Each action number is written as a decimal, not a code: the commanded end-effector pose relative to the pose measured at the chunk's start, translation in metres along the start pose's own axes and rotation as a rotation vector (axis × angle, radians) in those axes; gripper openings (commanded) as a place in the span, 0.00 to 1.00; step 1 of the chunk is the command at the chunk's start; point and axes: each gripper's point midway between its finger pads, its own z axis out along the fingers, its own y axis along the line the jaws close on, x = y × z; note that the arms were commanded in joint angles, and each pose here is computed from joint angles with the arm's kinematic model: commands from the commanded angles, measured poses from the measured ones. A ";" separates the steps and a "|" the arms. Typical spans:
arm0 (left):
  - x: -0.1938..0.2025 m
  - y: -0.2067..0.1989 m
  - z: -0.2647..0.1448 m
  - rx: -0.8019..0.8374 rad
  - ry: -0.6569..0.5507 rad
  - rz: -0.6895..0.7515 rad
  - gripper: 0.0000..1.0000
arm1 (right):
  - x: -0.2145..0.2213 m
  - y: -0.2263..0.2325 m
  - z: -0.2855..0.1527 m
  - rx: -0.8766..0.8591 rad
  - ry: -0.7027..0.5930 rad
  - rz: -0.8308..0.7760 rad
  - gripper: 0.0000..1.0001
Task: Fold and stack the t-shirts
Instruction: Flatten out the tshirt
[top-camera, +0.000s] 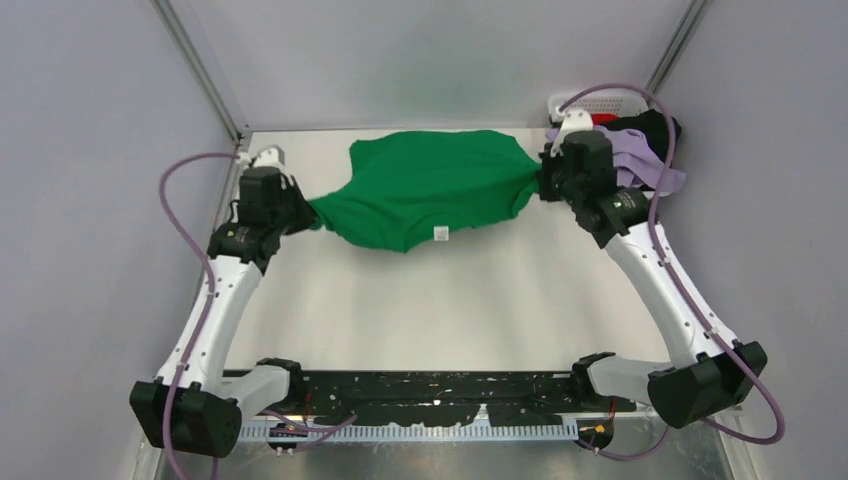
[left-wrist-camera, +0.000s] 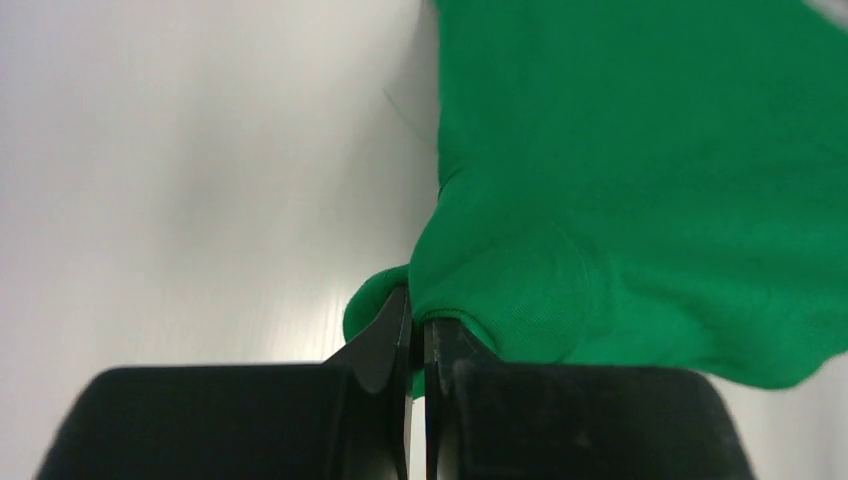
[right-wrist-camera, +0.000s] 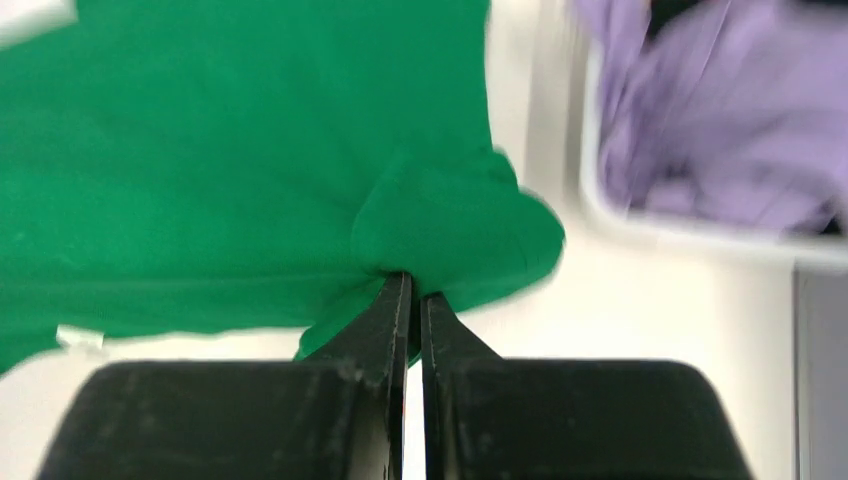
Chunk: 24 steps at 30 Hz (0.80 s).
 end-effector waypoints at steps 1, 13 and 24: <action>0.081 0.019 0.020 -0.045 0.173 -0.162 0.00 | 0.099 -0.010 -0.002 0.049 0.287 0.016 0.05; 0.151 0.044 0.099 -0.199 0.398 -0.202 0.03 | 0.214 -0.029 0.100 0.261 0.698 -0.045 0.14; 0.121 0.026 0.085 -0.126 0.356 -0.158 1.00 | 0.181 -0.048 0.098 0.397 0.559 -0.008 0.96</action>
